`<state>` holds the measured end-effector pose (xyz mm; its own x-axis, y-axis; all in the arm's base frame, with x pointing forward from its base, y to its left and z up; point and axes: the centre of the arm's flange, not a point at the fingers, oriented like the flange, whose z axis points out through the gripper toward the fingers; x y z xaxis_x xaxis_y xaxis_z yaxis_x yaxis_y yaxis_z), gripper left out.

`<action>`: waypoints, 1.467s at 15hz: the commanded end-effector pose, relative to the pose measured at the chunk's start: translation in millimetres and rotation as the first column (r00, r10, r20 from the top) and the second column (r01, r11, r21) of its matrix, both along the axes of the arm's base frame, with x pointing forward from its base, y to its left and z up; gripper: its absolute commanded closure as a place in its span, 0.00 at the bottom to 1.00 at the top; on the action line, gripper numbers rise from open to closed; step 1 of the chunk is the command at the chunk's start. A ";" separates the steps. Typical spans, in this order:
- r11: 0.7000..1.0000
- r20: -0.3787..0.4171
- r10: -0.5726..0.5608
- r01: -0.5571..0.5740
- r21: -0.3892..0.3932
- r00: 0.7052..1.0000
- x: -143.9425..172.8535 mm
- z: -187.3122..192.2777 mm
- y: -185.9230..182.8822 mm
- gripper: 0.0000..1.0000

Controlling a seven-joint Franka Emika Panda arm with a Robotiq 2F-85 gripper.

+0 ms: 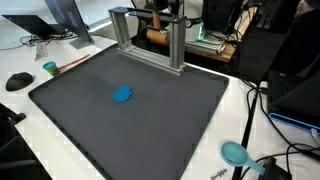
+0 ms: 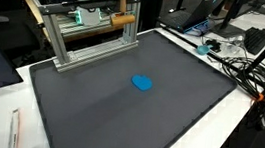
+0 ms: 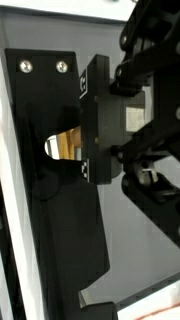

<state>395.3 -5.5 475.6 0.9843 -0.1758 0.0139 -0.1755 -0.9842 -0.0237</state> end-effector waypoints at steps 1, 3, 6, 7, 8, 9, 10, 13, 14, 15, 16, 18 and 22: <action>1.000 0.002 0.001 -0.001 -0.001 1.000 -2.9 0.0 0.0 0.53; 1.000 0.004 0.003 -0.003 -0.003 1.000 -5.1 0.2 -0.1 0.78; 0.999 -0.014 0.039 -0.039 -0.030 0.999 -13.7 -14.0 -0.4 0.78; 0.998 -0.027 0.048 -0.049 -0.032 0.998 -17.2 -19.0 -1.3 0.78; 0.998 -0.033 0.066 -0.067 -0.022 0.997 -22.2 -23.4 -3.0 0.78; 0.997 -0.041 0.071 -0.072 -0.028 0.997 -25.8 -28.5 -3.8 0.78; 0.996 -0.047 0.087 -0.088 -0.027 0.995 -30.7 -32.4 -5.0 0.78; 0.990 -0.038 0.137 -0.138 -0.029 0.990 -45.2 -39.4 -4.6 0.78; 0.988 -0.026 0.151 -0.152 -0.026 0.988 -49.1 -37.7 -3.3 0.78; 0.985 -0.008 0.170 -0.170 -0.022 0.985 -52.5 -38.7 -2.2 0.78; 0.981 0.004 0.192 -0.192 -0.021 0.981 -55.9 -39.8 -0.4 0.78; 0.978 0.021 0.210 -0.209 -0.019 0.978 -59.3 -40.8 0.3 0.78; 0.977 0.030 0.213 -0.213 -0.011 0.977 -60.1 -36.4 -2.7 0.22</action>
